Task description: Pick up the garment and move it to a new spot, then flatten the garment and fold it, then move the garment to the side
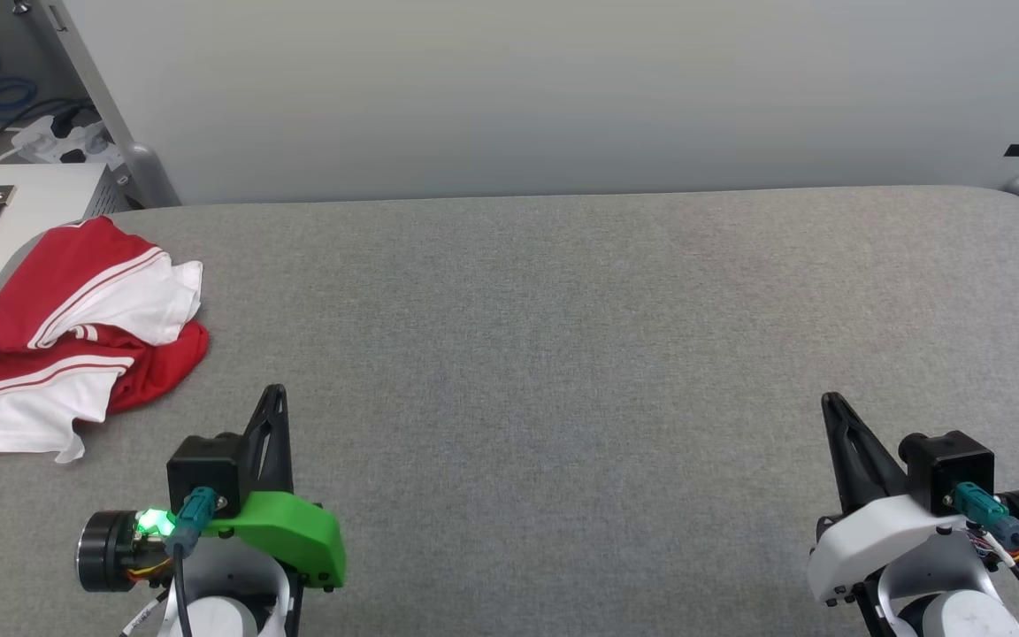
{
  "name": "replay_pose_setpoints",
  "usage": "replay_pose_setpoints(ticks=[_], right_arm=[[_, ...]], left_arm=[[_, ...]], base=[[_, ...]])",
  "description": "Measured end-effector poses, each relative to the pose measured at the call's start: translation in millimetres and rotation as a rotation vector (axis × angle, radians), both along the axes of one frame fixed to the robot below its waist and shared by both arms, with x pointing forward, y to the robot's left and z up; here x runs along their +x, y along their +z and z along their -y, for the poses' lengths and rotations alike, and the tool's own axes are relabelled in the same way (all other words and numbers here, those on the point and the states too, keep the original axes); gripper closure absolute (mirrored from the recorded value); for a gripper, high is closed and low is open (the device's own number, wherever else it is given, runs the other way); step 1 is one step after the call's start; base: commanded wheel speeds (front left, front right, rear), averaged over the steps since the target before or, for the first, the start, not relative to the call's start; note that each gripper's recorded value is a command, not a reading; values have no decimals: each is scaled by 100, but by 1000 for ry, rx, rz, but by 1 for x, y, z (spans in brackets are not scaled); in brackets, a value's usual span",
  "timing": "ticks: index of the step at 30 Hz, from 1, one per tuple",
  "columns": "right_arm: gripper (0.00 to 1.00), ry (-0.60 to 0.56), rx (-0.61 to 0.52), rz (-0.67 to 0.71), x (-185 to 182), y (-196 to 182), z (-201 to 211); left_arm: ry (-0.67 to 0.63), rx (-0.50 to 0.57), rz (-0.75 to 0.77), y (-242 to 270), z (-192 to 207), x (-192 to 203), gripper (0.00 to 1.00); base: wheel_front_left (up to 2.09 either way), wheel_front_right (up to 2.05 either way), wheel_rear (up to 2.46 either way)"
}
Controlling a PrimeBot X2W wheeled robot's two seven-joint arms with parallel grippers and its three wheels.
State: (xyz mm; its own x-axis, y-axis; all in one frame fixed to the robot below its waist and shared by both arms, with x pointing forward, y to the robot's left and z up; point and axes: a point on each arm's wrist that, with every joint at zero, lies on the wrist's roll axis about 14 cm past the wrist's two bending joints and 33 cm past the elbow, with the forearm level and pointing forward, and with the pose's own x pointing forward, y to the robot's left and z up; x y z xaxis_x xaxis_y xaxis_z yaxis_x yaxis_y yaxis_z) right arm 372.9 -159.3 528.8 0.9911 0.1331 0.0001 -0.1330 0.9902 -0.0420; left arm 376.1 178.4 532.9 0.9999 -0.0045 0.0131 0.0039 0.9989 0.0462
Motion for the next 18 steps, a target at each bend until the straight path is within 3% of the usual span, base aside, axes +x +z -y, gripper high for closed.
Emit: replay_pose_setpoints(ticks=[18], right_arm=[[100, 0, 0, 0, 0, 0, 0]], left_arm=[[0, 0, 0, 0, 0, 0, 100]], base=[[0, 0, 0]])
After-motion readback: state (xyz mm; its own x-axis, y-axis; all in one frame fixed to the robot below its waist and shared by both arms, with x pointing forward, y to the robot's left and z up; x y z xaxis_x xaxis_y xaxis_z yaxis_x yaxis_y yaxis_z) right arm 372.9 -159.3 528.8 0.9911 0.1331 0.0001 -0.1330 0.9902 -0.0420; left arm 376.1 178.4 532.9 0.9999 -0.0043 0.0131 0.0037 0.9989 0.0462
